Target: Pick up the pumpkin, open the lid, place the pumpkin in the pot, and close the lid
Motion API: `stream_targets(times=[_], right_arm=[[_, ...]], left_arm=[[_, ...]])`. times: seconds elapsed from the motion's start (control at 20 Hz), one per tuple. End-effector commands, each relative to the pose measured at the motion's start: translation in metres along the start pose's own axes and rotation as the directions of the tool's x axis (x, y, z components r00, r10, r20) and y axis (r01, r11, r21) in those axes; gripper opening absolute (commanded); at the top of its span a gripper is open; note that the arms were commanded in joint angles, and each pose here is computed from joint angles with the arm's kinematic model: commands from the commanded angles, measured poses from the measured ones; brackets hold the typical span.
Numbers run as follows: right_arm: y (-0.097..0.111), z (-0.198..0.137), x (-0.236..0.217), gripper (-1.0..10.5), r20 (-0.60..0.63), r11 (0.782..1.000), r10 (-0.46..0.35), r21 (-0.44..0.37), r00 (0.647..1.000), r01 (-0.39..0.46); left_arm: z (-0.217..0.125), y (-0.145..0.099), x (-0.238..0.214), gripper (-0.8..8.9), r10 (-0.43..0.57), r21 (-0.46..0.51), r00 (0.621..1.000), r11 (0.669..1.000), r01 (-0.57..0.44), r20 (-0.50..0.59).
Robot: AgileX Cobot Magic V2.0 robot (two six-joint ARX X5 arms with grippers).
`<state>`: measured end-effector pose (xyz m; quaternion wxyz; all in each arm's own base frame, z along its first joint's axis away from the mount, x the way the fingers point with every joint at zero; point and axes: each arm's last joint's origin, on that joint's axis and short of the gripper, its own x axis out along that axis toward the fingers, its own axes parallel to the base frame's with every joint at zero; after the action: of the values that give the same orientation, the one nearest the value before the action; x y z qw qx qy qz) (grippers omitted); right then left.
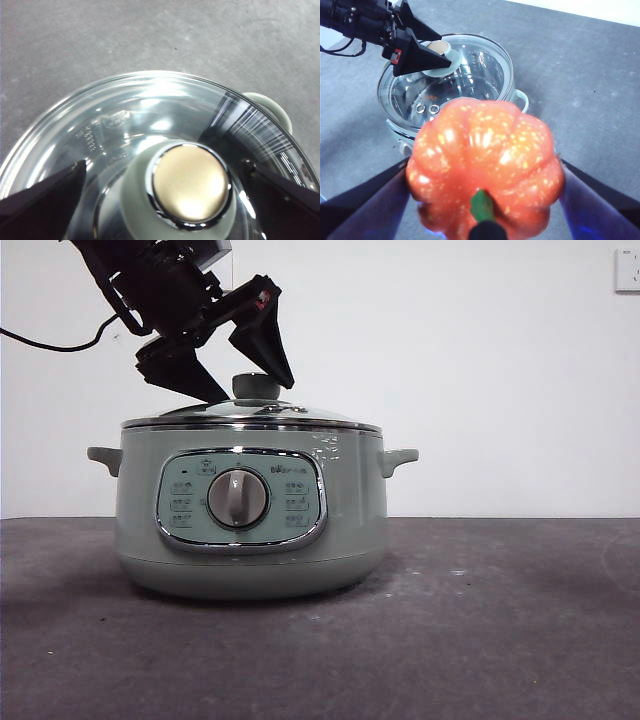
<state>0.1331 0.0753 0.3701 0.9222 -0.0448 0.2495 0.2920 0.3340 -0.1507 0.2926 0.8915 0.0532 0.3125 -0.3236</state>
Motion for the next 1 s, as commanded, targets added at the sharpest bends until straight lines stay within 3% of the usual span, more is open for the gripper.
stream_targets(times=[0.05, 0.15, 0.35, 1.0], right_arm=[[0.000, 0.001, -0.001, -0.1, 0.009, 1.000, -0.002, 0.004, 1.000, 0.002], [0.000, 0.001, -0.001, -0.1, 0.009, 1.000, -0.002, 0.004, 1.000, 0.002], [0.000, 0.001, -0.001, -0.1, 0.008, 1.000, -0.002, 0.005, 1.000, 0.002], [-0.001, 0.001, 0.007, -0.1, -0.019, 1.000, 0.002, 0.008, 1.000, -0.002]], left_arm=[[-0.001, -0.003, 0.002, 2.41, -0.005, 0.013, 1.000, 1.000, 0.005, -0.019], [-0.002, -0.004, 0.002, 2.31, -0.008, 0.011, 1.000, 1.000, 0.008, -0.028], [-0.002, -0.004, 0.002, -0.13, -0.008, 0.007, 1.000, 1.000, 0.008, -0.030], [0.009, -0.008, -0.017, -0.12, -0.005, 0.021, 1.000, 1.000, 0.004, 0.028]])
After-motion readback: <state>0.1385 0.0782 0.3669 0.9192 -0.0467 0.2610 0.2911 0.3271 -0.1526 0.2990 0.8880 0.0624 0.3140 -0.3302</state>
